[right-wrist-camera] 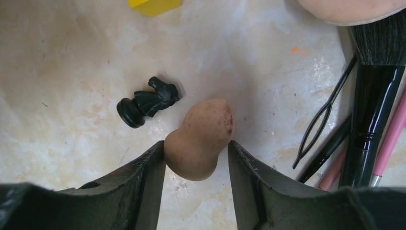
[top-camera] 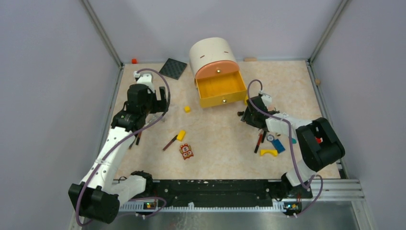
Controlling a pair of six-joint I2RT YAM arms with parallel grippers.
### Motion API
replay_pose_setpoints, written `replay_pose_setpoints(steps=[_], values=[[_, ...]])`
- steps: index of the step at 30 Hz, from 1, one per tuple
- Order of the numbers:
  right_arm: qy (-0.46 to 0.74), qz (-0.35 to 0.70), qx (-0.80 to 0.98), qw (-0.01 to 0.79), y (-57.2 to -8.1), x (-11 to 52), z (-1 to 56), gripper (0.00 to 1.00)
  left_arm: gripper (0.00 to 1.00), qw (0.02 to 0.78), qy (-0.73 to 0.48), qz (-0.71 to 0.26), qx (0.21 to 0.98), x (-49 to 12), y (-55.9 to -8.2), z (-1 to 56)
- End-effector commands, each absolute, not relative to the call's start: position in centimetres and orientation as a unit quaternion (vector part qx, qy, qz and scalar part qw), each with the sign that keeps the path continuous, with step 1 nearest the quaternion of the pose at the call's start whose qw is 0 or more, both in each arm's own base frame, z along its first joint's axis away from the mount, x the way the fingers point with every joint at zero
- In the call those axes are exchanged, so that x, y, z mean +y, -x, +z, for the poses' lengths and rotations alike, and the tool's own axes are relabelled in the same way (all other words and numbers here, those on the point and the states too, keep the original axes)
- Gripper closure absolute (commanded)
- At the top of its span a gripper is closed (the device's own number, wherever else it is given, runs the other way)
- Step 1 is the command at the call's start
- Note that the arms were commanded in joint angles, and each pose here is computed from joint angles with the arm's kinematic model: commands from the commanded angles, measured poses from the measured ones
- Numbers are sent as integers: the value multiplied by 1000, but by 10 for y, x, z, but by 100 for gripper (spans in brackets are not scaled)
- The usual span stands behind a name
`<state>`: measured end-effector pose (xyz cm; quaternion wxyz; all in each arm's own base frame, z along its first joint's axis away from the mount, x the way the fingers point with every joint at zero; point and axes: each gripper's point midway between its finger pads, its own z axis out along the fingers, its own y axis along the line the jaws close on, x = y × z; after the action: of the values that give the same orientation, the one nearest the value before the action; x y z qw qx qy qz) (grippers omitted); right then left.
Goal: Organize the makeup
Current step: Pick up the makeup tool from the center of the board.
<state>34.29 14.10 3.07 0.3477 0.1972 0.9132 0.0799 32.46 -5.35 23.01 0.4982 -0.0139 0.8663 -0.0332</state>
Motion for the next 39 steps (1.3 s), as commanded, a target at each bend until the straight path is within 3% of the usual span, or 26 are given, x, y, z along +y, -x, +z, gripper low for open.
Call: replay_pose_setpoints(steps=[1,9,13,22,30,34,39], values=[[-217,71,903,365,-351,132,31,53,1,512,13,-33,859,-53,-330,235],[-220,61,897,380,-350,125,42,64,1,511,15,-30,859,-51,-331,234],[-224,33,888,400,-347,109,63,65,1,511,14,-31,859,-52,-331,234],[-210,45,843,494,-350,92,169,64,1,511,14,-29,859,-51,-331,234],[-109,136,825,538,-374,135,256,62,1,511,14,-30,859,-51,-331,234],[-34,182,831,525,-391,172,264,61,1,512,14,-30,858,-51,-330,235],[14,205,842,498,-413,200,263,53,1,513,15,-30,858,-50,-330,235]])
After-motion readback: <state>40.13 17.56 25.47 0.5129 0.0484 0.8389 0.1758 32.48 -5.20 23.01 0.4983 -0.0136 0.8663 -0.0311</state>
